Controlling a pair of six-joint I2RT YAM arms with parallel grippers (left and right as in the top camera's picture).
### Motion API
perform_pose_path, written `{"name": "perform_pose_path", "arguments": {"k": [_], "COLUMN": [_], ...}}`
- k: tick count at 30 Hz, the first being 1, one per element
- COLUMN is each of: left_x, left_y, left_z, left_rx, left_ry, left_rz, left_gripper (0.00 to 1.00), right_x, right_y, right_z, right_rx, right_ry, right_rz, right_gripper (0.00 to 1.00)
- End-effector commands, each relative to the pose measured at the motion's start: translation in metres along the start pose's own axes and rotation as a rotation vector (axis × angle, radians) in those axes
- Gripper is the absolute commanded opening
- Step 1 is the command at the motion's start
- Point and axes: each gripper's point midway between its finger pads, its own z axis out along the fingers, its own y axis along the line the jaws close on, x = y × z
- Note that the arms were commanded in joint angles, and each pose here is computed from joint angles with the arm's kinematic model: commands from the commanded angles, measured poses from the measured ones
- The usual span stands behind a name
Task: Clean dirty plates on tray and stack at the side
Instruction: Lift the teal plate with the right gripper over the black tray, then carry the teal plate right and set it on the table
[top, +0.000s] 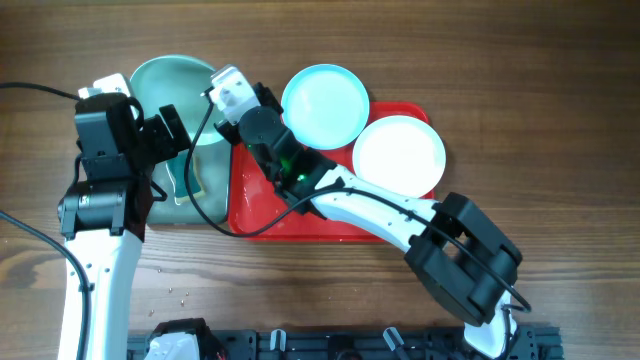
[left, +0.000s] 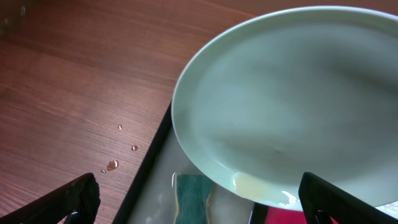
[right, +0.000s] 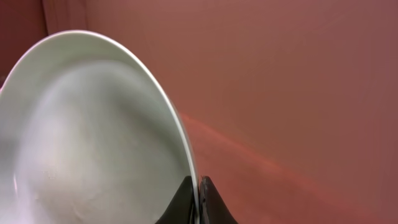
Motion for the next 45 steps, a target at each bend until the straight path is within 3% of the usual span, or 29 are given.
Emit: {"name": "perform_pose_path", "arguments": {"k": [1, 6, 15, 19, 24, 27, 30, 33, 35, 41, 45], "left_x": [-0.006, -0.006, -0.006, -0.006, -0.006, -0.006, -0.006, -0.006, -0.006, -0.006, -0.006], "left_y": [0.002, 0.002, 0.002, 0.002, 0.002, 0.002, 0.002, 0.002, 0.002, 0.002, 0.002], "left_z": [-0.003, -0.003, -0.003, -0.003, -0.003, -0.003, -0.003, -0.003, -0.003, -0.003, -0.003], "left_rx": [-0.009, -0.010, -0.010, -0.010, -0.010, -0.010, -0.010, -0.010, -0.010, -0.010, -0.010], "left_ry": [-0.016, -0.016, -0.016, -0.016, -0.016, -0.016, -0.016, -0.016, -0.016, -0.016, -0.016], "left_rz": [-0.008, -0.008, -0.008, -0.008, -0.008, -0.008, -0.008, -0.008, -0.008, -0.008, -0.008], "left_gripper": [1.00, 1.00, 1.00, 1.00, 1.00, 1.00, 1.00, 1.00, 1.00, 1.00, 1.00], "right_x": [-0.019, -0.045, -0.057, -0.051, 0.036, 0.066, 0.065, 0.044, 0.043, 0.059, 0.087], "right_y": [0.001, -0.001, 0.009, -0.001, -0.002, 0.010, 0.004, -0.025, -0.068, -0.210, -0.299], "right_z": [0.001, -0.003, -0.008, -0.005, 0.002, -0.002, -0.004, -0.020, -0.041, -0.125, -0.192], "right_rx": [0.026, 0.064, 0.045, 0.052, 0.032, -0.043, -0.176, -0.301, -0.281, -0.034, 0.201], "right_ry": [-0.066, -0.167, -0.216, -0.195, 0.143, 0.277, 0.327, 0.373, 0.447, 0.603, 0.686], "right_rz": [-0.210, -0.338, -0.332, -0.091, 0.321, 0.388, 0.496, 0.620, 0.663, 0.647, 0.778], "right_gripper": [0.05, 0.04, 0.04, 0.04, 0.04, 0.04, 0.04, 0.05, 0.06, 0.04, 0.04]}}
